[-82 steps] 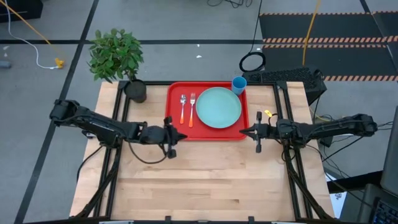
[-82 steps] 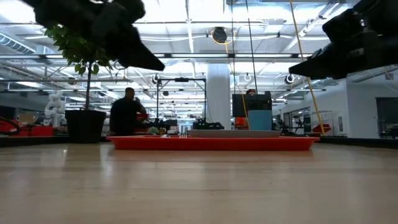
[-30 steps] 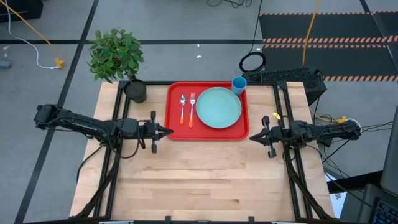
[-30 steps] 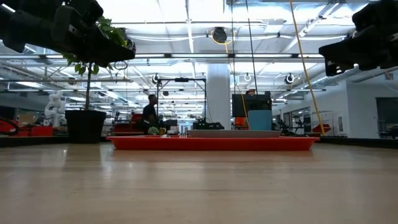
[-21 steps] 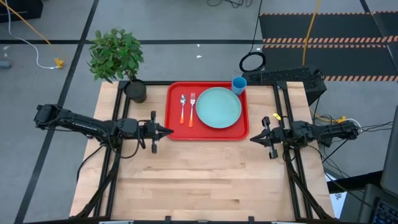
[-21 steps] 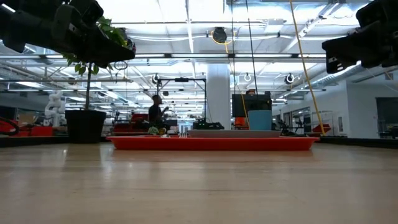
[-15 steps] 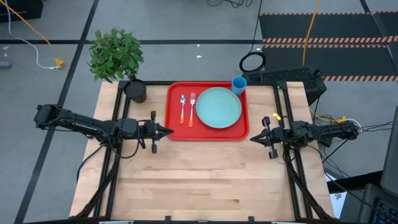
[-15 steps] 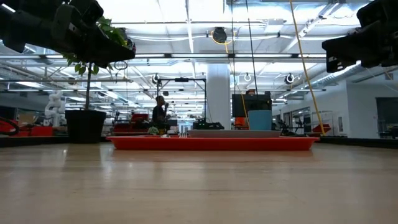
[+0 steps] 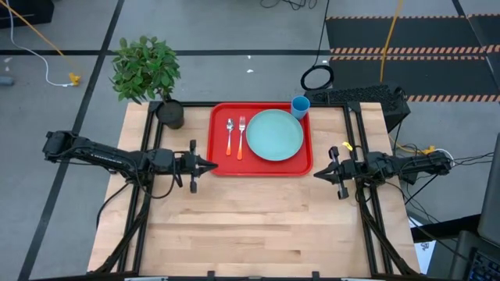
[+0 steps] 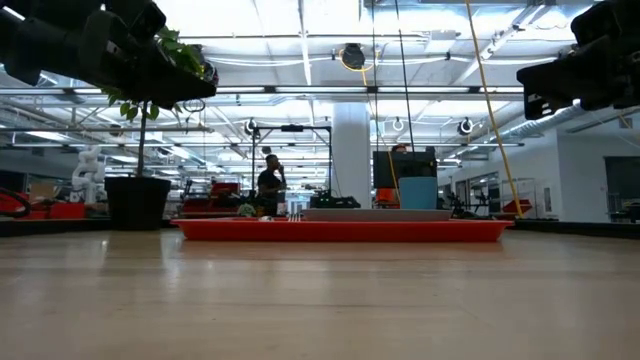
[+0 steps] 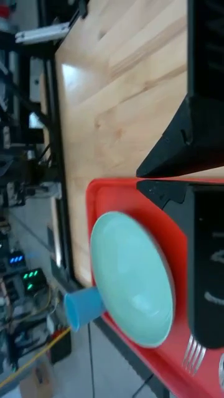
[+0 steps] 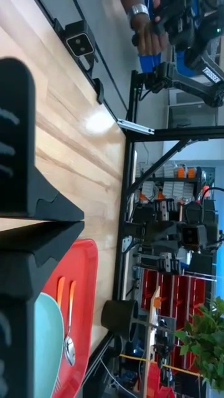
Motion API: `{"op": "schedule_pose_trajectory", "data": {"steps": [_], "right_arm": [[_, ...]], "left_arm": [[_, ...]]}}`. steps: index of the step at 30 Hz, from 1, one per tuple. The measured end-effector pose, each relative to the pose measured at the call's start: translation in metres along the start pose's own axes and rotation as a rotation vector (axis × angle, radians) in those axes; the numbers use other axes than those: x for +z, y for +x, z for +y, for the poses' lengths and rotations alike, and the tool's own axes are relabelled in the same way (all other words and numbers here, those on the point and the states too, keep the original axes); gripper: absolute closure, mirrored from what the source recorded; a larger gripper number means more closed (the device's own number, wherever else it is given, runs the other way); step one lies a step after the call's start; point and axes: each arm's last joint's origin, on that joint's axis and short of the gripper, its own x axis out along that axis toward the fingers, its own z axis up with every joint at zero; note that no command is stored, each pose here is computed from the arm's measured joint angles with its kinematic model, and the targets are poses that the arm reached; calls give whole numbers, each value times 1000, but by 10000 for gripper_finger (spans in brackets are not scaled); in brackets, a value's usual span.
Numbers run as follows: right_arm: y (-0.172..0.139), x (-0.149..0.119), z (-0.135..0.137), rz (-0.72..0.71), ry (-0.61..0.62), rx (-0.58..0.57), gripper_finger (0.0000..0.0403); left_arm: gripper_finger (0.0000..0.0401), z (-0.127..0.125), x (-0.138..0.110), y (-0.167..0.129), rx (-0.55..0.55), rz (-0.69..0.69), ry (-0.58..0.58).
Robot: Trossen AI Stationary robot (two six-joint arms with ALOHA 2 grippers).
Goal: Pick and place plate/cup/fork/spoon on tray
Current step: Return to Home Position
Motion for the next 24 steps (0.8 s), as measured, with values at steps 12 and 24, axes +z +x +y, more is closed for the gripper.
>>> {"op": "schedule_pose_trajectory", "data": {"steps": [12, 24], "right_arm": [[0, 10, -1, -98, 4, -9, 399], [0, 10, 0, -104, 4, -5, 399]], "left_arm": [[380, -3, -36, -8, -55, 27, -8], [381, -7, -60, -21, -131, -14, -77]]}}
